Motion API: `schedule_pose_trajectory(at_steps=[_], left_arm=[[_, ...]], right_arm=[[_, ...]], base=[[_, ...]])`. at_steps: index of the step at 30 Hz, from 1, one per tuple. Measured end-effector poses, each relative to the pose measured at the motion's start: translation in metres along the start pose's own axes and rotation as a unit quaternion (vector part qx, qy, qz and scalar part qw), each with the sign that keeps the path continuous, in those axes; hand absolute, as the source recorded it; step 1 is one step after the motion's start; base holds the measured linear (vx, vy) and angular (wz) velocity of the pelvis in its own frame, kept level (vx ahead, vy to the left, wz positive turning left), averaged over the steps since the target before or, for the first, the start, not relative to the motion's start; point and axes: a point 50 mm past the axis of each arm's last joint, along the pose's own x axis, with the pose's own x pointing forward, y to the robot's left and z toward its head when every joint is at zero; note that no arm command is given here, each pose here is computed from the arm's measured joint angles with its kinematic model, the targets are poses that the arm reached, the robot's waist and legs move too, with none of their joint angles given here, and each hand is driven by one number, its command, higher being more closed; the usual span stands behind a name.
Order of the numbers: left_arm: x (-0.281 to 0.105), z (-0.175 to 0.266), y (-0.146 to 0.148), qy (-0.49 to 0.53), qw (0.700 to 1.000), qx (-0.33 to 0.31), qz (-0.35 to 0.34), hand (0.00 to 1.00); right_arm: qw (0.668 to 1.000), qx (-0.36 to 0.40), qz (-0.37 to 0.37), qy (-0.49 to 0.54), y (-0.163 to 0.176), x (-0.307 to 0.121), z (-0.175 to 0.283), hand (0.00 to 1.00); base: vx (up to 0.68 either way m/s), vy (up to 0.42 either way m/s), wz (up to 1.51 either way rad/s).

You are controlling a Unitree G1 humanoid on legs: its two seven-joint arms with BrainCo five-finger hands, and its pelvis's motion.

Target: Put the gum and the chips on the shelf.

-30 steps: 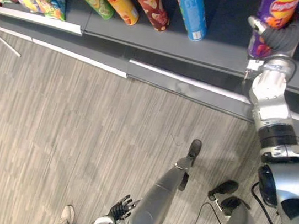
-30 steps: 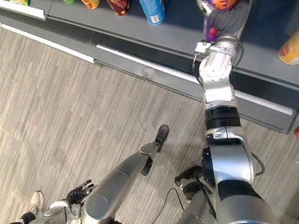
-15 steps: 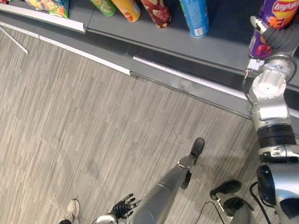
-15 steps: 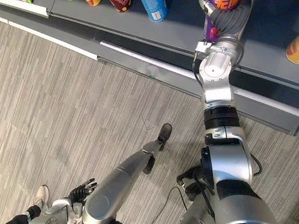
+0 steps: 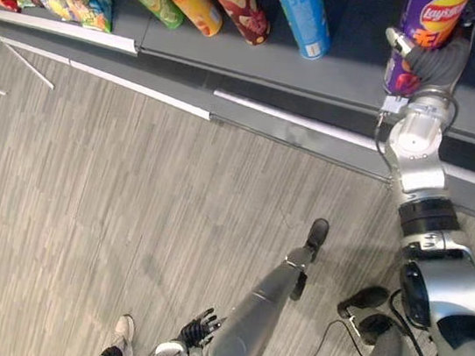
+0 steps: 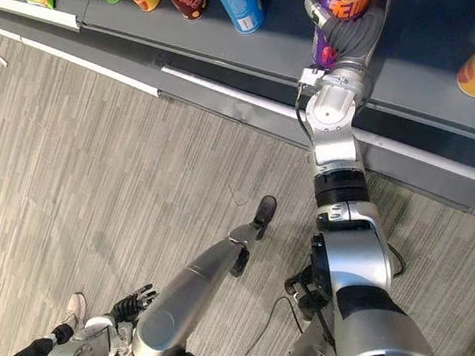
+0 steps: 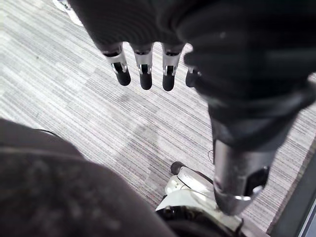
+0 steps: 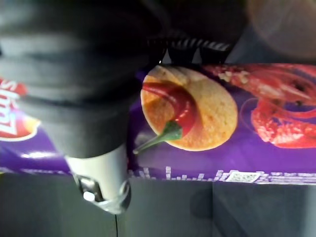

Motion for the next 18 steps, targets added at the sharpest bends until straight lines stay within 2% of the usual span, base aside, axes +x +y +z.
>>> schedule_pose_trajectory(at_steps=[5,6,18], left_arm=[[0.0009,0.0018,-0.0016,-0.002,1.0,0.004,-0.004,0.0],[0.0009,0.0018,-0.0016,-0.001,1.0,0.004,-0.004,0.0],[0.0009,0.0018,-0.0017,-0.003,1.0,0.005,-0.005,0.0]], right_arm=[[1.0,-0.006,0.002,-0.003,0.0007,-0.0003,0.0003,1.0],[1.0,-0.014,0.004,-0.008,0.0011,-0.0004,0.0008,0.0],[1.0,-0.014,0.01,-0.011,0.002,-0.0004,0.0016,0.0]], base=[[0.0,-0.048,0.0],[0.0,-0.041,0.0],[0.0,-0.034,0.0]])
